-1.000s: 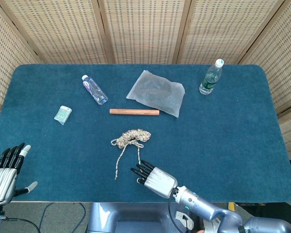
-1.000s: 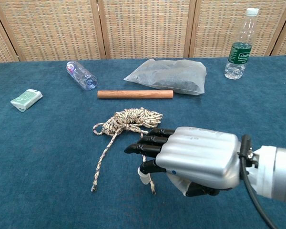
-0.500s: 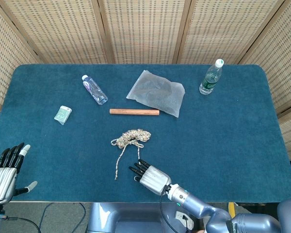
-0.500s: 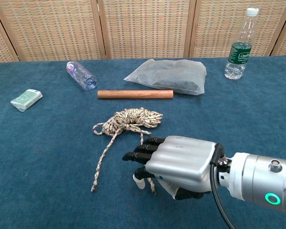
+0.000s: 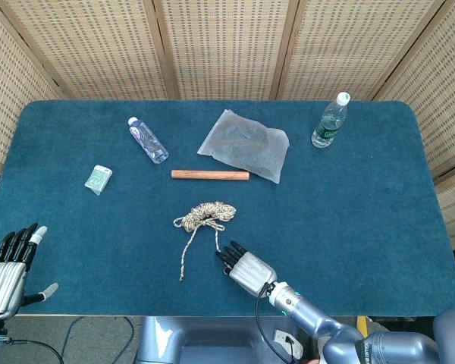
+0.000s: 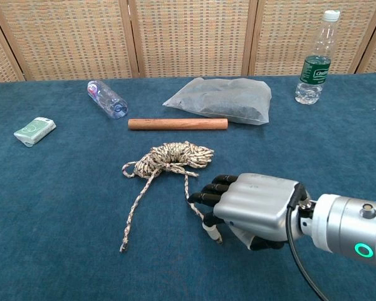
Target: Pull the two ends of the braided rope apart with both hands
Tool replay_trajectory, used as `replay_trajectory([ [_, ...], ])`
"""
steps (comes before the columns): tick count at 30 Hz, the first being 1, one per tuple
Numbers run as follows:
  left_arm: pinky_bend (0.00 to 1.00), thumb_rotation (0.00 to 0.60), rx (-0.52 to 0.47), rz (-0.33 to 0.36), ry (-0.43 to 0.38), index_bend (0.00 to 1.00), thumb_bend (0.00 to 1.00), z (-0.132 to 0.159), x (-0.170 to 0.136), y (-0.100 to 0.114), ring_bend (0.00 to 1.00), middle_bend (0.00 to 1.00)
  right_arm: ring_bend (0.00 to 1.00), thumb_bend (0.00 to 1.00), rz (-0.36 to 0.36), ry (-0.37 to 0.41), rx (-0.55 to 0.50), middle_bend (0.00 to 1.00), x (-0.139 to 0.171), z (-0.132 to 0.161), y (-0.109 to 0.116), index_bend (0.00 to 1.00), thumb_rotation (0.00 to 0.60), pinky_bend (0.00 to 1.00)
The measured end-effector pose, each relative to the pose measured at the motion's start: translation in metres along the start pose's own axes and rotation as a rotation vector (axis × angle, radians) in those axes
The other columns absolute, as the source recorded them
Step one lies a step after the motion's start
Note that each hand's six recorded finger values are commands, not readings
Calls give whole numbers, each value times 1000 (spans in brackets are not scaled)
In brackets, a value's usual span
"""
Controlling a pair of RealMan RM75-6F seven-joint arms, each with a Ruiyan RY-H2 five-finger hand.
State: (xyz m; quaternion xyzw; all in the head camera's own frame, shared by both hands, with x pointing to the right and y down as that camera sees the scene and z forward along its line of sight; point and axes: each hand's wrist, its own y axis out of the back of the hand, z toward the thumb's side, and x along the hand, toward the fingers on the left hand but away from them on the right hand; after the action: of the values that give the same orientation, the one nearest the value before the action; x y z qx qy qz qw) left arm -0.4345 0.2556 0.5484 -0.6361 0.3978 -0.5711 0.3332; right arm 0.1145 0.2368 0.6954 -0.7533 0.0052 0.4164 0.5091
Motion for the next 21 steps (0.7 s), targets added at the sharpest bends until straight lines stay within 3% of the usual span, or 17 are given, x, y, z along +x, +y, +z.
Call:
replay_trajectory([
  [10,0,600,4,-2,-1,0,9,1,-1,-1,0,0,0,1000,14,-180,42,0,-1,-43,1,378,600,0],
  [15,0,600,3,-1,1,0,8,0,0,-1,0,0,0,969,-12,-248,18,0,-3,-56,8,378,600,0],
  [17,0,600,2,-1,2,0,8,0,0,-1,0,0,0,793,-27,-263,-11,0,-4,-58,12,378,600,0],
  [19,0,600,2,0,3,0,8,-1,0,0,0,0,0,500,-47,-275,-54,0,-3,-58,16,378,600,0],
  [21,0,600,1,0,3,0,8,-1,-1,0,0,0,0,369,-70,-287,-104,0,-3,-59,21,378,600,0],
])
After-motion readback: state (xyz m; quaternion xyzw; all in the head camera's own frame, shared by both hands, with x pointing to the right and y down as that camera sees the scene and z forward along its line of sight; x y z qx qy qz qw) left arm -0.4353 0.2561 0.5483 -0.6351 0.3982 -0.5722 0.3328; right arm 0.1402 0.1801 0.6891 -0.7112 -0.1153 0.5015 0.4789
